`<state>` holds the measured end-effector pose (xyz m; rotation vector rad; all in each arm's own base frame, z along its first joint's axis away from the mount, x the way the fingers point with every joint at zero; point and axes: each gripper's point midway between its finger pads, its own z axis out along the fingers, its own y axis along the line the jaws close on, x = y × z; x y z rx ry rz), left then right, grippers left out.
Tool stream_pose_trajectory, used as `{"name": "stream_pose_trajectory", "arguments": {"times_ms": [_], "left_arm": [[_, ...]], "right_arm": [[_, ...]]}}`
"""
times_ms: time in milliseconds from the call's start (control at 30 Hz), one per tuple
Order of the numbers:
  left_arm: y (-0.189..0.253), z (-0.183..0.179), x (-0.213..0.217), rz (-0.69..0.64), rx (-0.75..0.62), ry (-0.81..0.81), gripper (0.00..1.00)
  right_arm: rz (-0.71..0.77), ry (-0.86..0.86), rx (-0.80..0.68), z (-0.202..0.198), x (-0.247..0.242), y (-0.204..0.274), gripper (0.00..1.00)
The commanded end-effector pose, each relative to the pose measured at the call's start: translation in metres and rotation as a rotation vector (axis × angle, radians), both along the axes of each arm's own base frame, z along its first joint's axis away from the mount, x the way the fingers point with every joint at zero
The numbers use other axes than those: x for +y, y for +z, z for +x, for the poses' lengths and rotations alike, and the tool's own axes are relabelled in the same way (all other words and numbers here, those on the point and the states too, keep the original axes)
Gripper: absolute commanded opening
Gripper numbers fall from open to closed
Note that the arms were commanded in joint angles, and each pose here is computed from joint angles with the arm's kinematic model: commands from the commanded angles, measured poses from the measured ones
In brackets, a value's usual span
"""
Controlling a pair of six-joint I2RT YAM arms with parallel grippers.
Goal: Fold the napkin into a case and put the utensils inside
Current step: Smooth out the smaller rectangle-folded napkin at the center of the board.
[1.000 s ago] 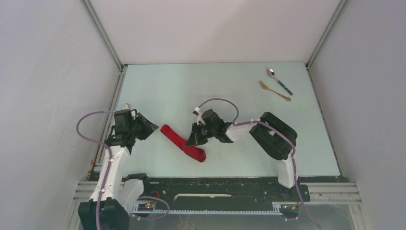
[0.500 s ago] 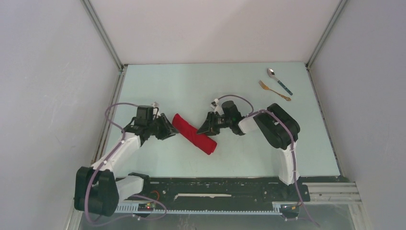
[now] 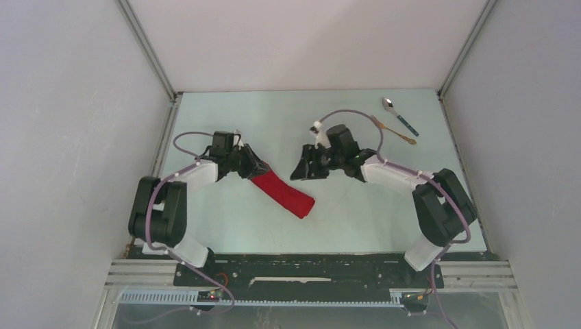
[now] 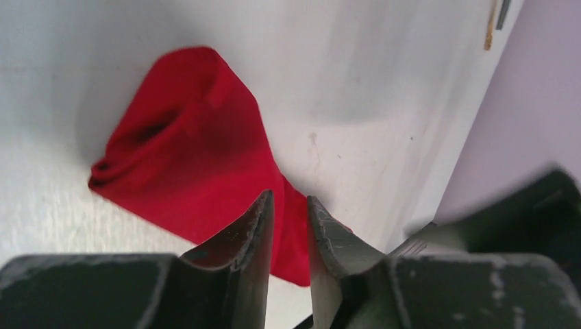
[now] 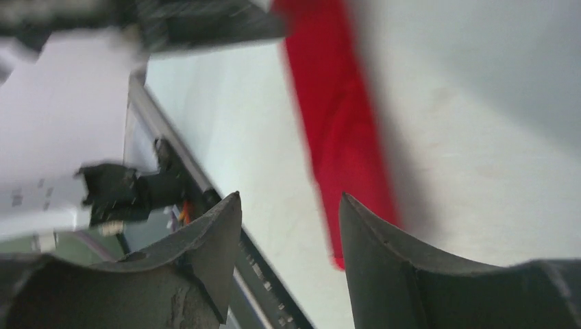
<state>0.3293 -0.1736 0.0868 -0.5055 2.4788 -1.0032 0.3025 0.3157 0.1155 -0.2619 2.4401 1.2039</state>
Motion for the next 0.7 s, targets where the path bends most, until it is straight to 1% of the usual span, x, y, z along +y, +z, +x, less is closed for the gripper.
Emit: {"name": "stream_pose_trajectory", "arguments": {"times_ms": [0,67,167,300,367,433,500,600,667], "left_arm": [[-0.005,0.031,-0.008,-0.013,-0.026,0.016,0.28],[-0.019,0.037,-0.003,0.02,-0.006,0.035,0.27],[-0.041,0.04,0.001,0.056,0.03,0.045,0.26],[-0.065,0.038,0.008,0.106,0.069,0.058,0.25],[-0.072,0.036,0.009,0.116,0.083,0.052,0.25],[-0.068,0.038,0.004,0.095,0.079,0.033,0.25],[-0.056,0.038,0.001,0.083,0.059,0.025,0.26],[-0.022,0.04,-0.007,0.037,0.004,0.009,0.28],[-0.001,0.041,-0.01,0.008,-0.026,0.002,0.29]], "right_arm": [[0.016,0.187,0.034,-0.072,0.043,0.005,0.62],[0.029,0.225,0.029,-0.091,0.057,0.001,0.62],[0.068,0.229,0.048,-0.101,0.055,-0.022,0.62],[0.029,0.183,0.063,-0.095,0.036,-0.064,0.61],[0.042,0.182,0.091,-0.095,0.032,-0.072,0.6],[0.064,0.184,0.084,-0.097,0.034,-0.059,0.61],[0.092,0.191,0.047,-0.096,0.038,-0.031,0.62],[0.154,0.18,0.016,-0.088,0.041,0.0,0.63],[0.17,0.167,0.017,-0.078,0.042,0.006,0.63]]}}
